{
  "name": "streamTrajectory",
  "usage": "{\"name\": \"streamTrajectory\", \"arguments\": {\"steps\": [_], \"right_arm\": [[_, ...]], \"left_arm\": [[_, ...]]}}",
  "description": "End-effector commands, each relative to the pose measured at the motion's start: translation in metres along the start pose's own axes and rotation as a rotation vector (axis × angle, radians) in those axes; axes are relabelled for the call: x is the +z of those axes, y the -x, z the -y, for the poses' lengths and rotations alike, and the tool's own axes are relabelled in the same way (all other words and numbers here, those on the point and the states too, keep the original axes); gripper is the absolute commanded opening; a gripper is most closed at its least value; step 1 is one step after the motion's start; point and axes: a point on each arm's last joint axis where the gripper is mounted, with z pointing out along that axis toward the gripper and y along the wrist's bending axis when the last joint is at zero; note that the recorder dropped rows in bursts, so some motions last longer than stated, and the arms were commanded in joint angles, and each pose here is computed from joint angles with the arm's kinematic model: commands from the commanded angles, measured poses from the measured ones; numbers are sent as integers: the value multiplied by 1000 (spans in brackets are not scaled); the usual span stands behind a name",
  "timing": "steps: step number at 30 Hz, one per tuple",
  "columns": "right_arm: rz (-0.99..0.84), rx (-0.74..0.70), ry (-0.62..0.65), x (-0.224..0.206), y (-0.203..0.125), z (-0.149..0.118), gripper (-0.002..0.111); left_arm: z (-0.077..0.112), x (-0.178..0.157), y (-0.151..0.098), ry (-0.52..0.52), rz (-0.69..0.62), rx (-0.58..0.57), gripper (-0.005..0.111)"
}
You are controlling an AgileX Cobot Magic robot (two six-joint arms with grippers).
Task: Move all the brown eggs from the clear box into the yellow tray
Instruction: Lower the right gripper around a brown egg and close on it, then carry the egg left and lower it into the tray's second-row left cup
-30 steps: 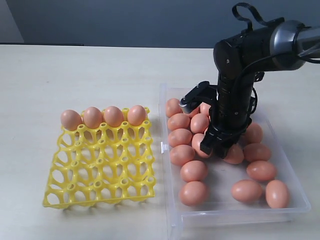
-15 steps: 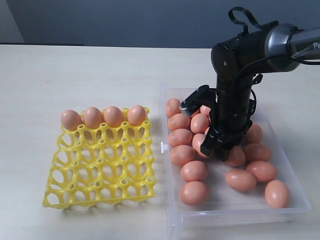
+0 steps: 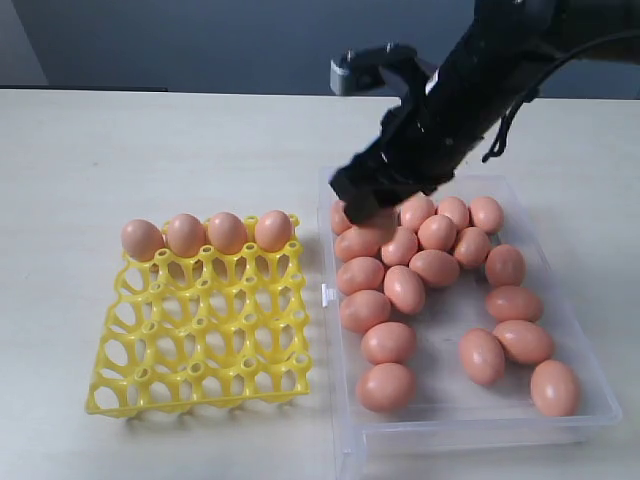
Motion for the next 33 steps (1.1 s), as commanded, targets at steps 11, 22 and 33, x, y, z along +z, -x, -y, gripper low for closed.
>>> {"name": "streamTrajectory", "arguments": {"steps": [11, 22, 33], "right_arm": [[547, -211, 440, 66, 50, -97, 1], [542, -266, 492, 125, 62, -125, 1], [505, -233, 404, 156, 63, -113, 1]], "left_arm": [[0, 0, 1, -6, 15, -2, 0], [0, 0, 1, -6, 15, -2, 0], [0, 0, 1, -6, 15, -2, 0]]}}
